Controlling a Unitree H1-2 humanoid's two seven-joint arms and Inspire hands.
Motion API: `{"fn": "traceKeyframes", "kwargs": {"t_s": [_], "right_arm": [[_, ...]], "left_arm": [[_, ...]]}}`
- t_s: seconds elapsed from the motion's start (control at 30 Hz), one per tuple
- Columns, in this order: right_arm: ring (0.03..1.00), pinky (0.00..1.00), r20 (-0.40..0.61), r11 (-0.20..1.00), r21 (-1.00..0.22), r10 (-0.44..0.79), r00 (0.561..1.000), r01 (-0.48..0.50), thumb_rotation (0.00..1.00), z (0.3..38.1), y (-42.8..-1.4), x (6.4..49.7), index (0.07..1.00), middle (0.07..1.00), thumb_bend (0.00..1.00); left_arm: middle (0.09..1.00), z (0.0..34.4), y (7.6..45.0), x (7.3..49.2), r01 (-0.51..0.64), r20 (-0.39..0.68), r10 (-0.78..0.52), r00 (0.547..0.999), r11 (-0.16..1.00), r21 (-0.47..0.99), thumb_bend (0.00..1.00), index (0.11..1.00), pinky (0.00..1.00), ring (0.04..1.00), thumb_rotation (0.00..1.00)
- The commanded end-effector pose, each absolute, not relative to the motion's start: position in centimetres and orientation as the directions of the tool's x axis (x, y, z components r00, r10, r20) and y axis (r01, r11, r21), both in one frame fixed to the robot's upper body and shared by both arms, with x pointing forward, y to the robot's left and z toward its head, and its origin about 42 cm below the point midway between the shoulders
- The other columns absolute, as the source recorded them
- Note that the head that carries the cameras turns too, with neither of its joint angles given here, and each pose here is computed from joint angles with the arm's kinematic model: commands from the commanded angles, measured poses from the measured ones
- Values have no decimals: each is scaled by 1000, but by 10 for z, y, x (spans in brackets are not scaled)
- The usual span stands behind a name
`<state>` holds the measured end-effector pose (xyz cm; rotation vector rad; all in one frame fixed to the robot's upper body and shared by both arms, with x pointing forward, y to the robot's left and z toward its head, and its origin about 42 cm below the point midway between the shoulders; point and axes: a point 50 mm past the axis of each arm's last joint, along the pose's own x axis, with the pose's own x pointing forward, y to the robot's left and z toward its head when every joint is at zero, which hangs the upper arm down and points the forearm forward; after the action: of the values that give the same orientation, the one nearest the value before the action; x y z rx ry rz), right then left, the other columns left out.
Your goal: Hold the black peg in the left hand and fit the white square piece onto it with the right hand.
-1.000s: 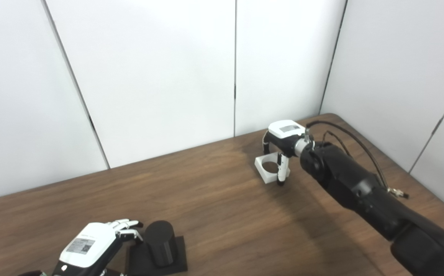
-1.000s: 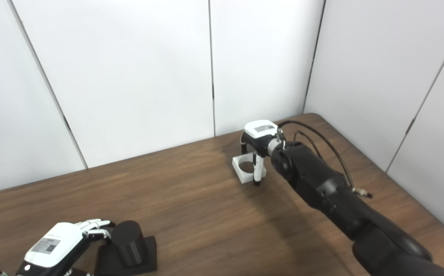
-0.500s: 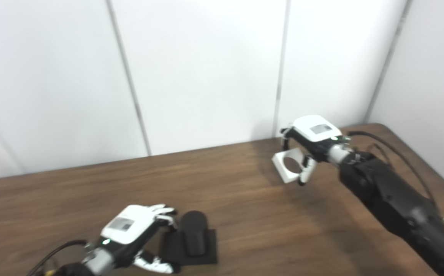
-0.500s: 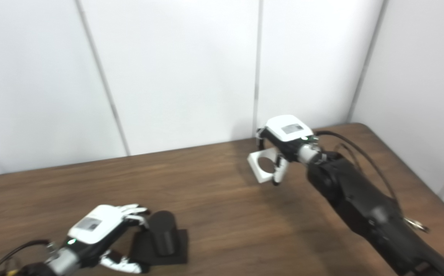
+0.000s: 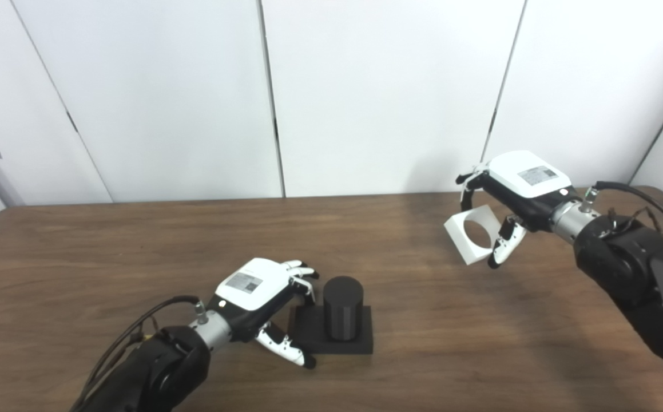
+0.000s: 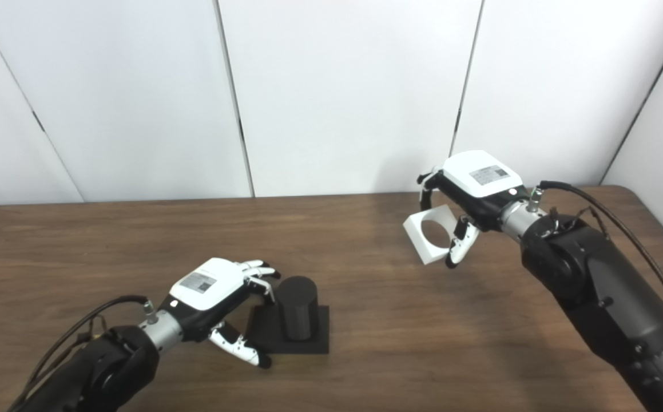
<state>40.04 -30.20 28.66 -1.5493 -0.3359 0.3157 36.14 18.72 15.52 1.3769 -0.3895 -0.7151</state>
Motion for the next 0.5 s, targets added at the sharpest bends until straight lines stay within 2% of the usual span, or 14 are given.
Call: {"fn": "traceKeyframes", "kwargs": {"t_s": [0.0,0.17,0.47], "right_arm": [[833,805,76,-8,-996,445,892,88,134,320,-297,399,480,802,521],[820,749,78,17,-997,489,869,80,135,329,-283,391,480,793,521],[832,762,78,52,-997,567,820,59,136,341,-256,379,479,799,519]], "left_arm": [[882,123,186,349,328,-308,-646,698,-94,940,522,488,841,919,75],[891,124,184,351,331,-314,-641,701,-97,938,522,488,853,924,76],[889,122,183,351,320,-300,-645,703,-89,943,522,488,841,917,77]]}}
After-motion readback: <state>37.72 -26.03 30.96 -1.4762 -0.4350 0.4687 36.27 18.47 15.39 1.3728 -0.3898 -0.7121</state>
